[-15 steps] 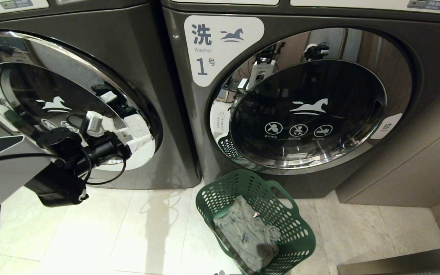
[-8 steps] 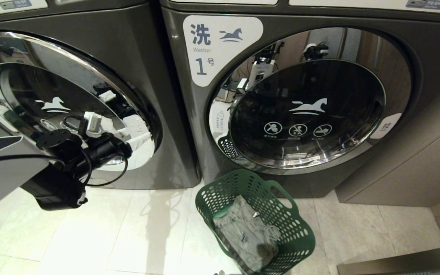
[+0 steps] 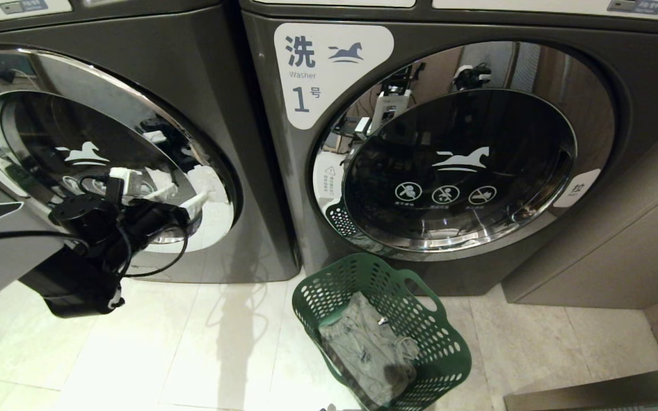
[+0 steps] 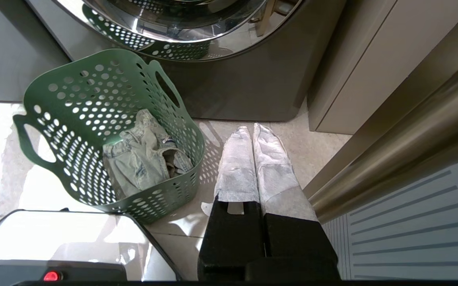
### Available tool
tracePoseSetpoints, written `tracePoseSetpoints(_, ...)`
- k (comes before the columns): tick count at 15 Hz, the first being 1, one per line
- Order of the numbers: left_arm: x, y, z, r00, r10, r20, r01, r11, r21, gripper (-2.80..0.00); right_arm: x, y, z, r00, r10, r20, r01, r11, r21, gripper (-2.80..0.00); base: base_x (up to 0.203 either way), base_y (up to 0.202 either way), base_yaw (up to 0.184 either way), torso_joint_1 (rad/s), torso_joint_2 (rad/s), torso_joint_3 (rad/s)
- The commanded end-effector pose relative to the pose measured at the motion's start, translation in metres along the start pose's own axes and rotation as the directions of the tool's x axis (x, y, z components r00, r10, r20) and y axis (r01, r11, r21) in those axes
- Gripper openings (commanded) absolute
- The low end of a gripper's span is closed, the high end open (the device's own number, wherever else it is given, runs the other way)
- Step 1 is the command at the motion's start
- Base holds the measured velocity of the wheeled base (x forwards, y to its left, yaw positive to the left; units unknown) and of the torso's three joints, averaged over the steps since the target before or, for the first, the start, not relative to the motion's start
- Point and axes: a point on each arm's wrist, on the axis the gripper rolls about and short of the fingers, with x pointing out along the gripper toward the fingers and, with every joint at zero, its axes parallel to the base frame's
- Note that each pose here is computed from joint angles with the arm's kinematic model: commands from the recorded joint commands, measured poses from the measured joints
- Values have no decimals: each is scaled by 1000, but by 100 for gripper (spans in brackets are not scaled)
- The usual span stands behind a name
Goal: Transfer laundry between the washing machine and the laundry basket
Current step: Open the lid of the washing machine
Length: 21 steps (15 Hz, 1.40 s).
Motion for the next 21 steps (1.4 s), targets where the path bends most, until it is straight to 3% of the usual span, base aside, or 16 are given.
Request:
tracePoseSetpoints(1,-2,-4,14,1000,-3,29,2,1000,13,0,0,0,0,1000,0,0,0,1000,0,-280,0,0,0,0,0,0)
tracePoseSetpoints(4,-18,-21,55,996,26,82,-29,999,30,0,0,0,0,1000,2,0,-2,1000,-1,-280,0,0,0,0,0,0)
tracePoseSetpoints(7,-62,-49,125,976,62,207,-76,995,61,0,0,0,0,1000,2,0,-2,1000,-1,-280,0,0,0,0,0,0)
tracePoseSetpoints(9,-105,-70,175,932,106,347,-145,986,87,0,0,0,0,1000,3,0,-3,1000,-1,-280,0,0,0,0,0,0)
tracePoseSetpoints(12,-167,-98,238,838,138,527,-226,968,105,0,0,0,0,1000,1,0,-1,1000,0,-280,0,0,0,0,0,0)
tracePoseSetpoints(16,-181,-103,298,783,137,607,-259,959,117,0,0,0,0,1000,1,0,-1,1000,0,-280,0,0,0,0,0,0)
tracePoseSetpoints(17,-177,-103,308,795,109,597,-233,963,133,0,0,0,0,1000,1,1,-1,1000,-1,-280,0,0,0,0,0,0)
tracePoseSetpoints(19,-165,-98,301,892,99,441,-166,979,115,0,0,0,0,1000,2,0,-2,1000,0,-280,0,0,0,0,0,0)
tracePoseSetpoints(21,-157,-93,292,952,120,281,-143,988,64,0,0,0,0,1000,1,1,-1,1000,0,-280,0,0,0,0,0,0)
